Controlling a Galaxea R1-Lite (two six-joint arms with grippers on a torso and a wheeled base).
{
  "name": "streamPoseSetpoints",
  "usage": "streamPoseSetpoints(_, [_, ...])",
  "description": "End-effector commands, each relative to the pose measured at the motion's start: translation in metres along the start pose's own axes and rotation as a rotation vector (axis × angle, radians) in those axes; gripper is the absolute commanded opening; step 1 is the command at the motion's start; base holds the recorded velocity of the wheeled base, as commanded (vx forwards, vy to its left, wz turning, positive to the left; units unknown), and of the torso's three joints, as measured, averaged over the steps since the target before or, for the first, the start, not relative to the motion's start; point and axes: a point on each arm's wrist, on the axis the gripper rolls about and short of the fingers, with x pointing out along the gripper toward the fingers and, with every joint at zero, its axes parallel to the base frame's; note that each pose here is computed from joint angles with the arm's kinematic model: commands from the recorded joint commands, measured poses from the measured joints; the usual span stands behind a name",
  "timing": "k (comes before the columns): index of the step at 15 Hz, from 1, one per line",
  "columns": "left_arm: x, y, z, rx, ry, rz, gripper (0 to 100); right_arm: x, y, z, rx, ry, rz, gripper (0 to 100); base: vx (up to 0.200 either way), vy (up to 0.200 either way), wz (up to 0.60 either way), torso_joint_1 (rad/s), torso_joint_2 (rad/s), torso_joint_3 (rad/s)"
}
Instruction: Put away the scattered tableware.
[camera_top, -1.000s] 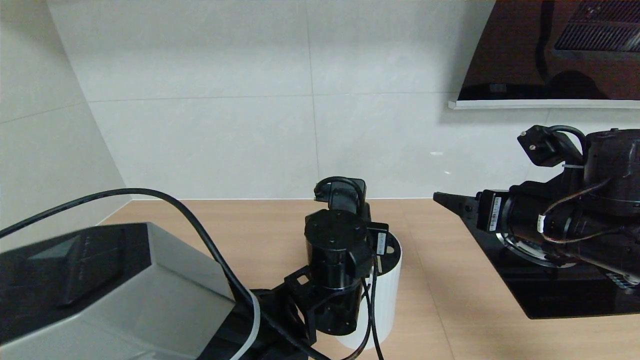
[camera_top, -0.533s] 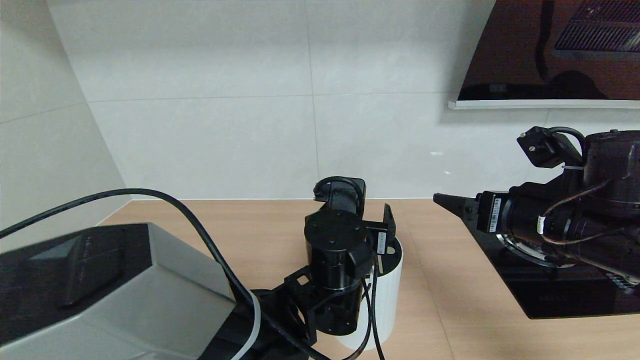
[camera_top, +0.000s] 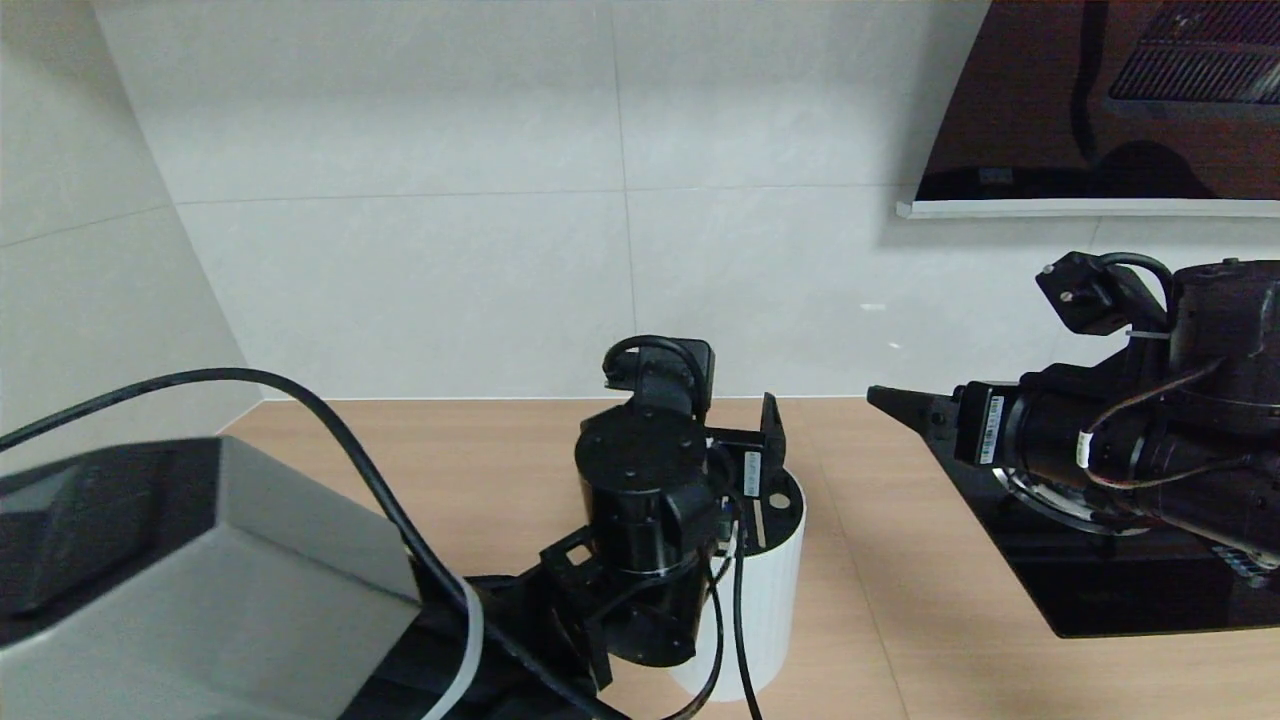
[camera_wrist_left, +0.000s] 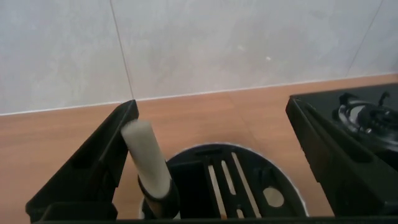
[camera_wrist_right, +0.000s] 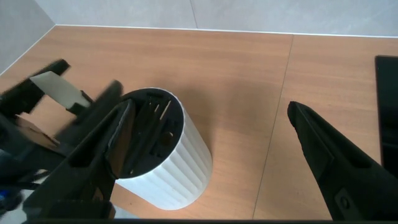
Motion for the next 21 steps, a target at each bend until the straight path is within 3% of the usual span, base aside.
streamPoseSetpoints(1, [-0.028,0.028,0.040,-0.031,-0.047,-0.041,100,-0.003,0.000,0.002,0.001,-0.011,0.002,100,0.000,0.000,0.00,0.000,0.00,0.000])
streamPoseSetpoints(3, [-0.058,0.051,0.070,-0.049,-0.088,-0.150,100,-0.011,0.000,0.006,-0.003,-0.034,0.007,100,0.000,0.000,0.00,0.000,0.00,0.000])
streamPoseSetpoints(5, [-0.082,0.067,0.109,-0.112,-0.196,-0.238,100,-0.029,0.001,0.016,-0.028,-0.083,0.020,100,0.000,0.000,0.00,0.000,0.00,0.000])
streamPoseSetpoints(7, [-0.095,0.096,0.127,-0.140,-0.263,-0.207,100,-0.046,-0.005,0.018,-0.075,-0.120,-0.002,100,0.000,0.000,0.00,0.000,0.00,0.000])
streamPoseSetpoints(9, [-0.104,0.134,0.129,-0.121,-0.288,-0.085,100,-0.069,-0.012,0.006,-0.098,-0.123,-0.005,100,0.000,0.000,0.00,0.000,0.00,0.000])
streamPoseSetpoints(10, [-0.119,0.160,0.128,-0.107,-0.310,-0.003,100,-0.088,-0.018,-0.008,-0.098,-0.125,-0.015,100,0.000,0.000,0.00,0.000,0.00,0.000])
streamPoseSetpoints(12, [-0.159,0.187,0.126,-0.093,-0.323,0.067,100,-0.125,-0.031,-0.016,-0.085,-0.200,-0.058,100,0.000,0.000,0.00,0.000,0.00,0.000])
streamPoseSetpoints(15, [-0.237,0.216,0.114,-0.053,-0.251,0.121,100,-0.179,-0.044,-0.041,-0.103,-0.332,-0.109,100,0.000,0.000,0.00,0.000,0.00,0.000])
streamPoseSetpoints(17, [-0.283,0.229,0.101,-0.023,-0.215,0.163,100,-0.207,-0.047,-0.061,-0.156,-0.360,-0.130,100,0.000,0.000,0.00,0.000,0.00,0.000])
streamPoseSetpoints(21, [-0.356,0.232,0.077,0.013,-0.246,0.186,100,-0.259,-0.048,-0.094,-0.264,-0.467,-0.302,100,0.000,0.000,0.00,0.000,0.00,0.000])
